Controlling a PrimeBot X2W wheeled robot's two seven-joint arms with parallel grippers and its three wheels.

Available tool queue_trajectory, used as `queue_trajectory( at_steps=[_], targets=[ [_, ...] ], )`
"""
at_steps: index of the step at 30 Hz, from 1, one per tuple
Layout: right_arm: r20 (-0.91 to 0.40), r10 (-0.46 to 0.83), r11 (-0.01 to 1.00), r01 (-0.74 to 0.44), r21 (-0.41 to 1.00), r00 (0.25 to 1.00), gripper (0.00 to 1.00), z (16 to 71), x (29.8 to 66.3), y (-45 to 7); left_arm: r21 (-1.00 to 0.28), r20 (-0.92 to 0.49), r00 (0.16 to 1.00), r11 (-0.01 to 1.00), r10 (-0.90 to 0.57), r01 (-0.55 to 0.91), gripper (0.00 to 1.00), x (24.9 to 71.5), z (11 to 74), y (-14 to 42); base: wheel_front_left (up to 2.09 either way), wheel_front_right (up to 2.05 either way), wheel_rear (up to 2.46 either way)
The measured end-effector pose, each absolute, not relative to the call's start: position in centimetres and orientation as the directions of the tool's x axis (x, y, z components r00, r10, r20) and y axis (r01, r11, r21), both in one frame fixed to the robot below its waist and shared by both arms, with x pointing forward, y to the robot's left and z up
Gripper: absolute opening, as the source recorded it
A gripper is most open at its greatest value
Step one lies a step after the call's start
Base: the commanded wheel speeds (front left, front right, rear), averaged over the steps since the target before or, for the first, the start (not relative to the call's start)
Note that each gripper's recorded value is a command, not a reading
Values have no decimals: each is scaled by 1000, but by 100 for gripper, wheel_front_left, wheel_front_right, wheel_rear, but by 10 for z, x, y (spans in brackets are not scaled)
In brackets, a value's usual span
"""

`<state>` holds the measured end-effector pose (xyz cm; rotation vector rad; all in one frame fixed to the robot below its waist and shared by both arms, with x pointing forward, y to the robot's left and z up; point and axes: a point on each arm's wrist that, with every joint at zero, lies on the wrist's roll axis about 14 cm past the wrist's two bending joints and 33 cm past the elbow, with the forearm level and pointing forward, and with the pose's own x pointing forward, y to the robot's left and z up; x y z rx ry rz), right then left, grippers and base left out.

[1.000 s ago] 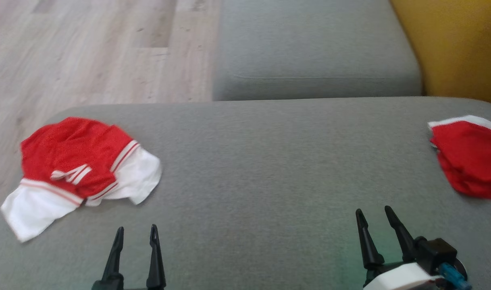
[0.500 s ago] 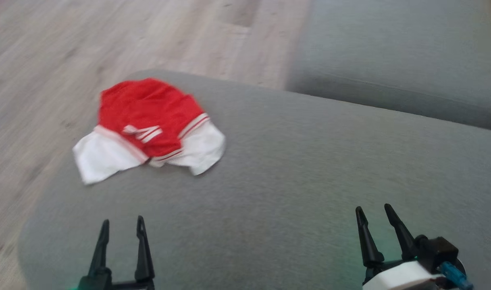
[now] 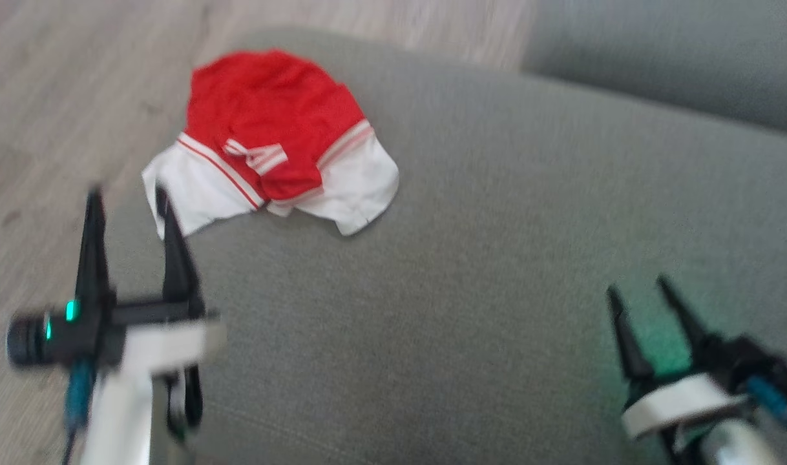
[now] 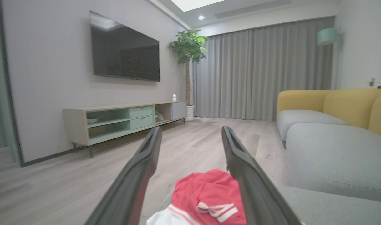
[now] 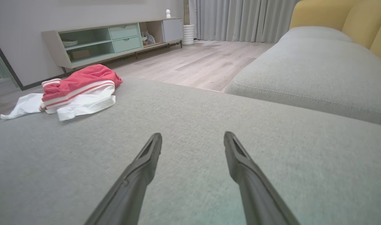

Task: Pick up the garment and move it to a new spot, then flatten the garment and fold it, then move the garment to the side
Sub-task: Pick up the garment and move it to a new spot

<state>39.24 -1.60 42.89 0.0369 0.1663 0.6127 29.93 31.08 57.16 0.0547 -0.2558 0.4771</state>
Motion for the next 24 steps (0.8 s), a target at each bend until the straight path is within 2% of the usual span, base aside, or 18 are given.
queue_trajectory(
  at_steps=[2,4,11,14,19,22,23,24],
  targets=[
    [-143,576,817,-573,65,805,100,428,402,-19,2,262,867,898,425,-441,100,315,575,310,0,0,0],
    [-136,576,815,-578,29,806,100,423,429,-28,37,203,908,924,366,-380,100,361,561,309,0,0,0],
    [-212,544,828,-560,-17,812,100,376,470,-66,43,-100,941,947,322,-320,100,463,484,308,0,0,0],
    [-209,542,830,-557,-15,814,100,370,474,-70,58,-184,919,937,348,-344,100,470,455,309,0,0,0],
    [-198,536,836,-549,-16,821,100,361,483,-78,114,-416,813,911,406,-397,100,453,373,311,0,0,0],
    [-187,526,843,-538,-18,830,100,361,487,-83,117,-457,791,909,407,-400,98,454,354,308,0,0,0],
    [-184,523,845,-535,-19,832,100,361,488,-84,113,-456,793,910,405,-400,40,457,353,307,0,0,0],
    [-182,520,847,-532,-21,835,100,362,489,-85,105,-451,797,911,402,-400,0,461,354,306,0,0,0]
  ],
)
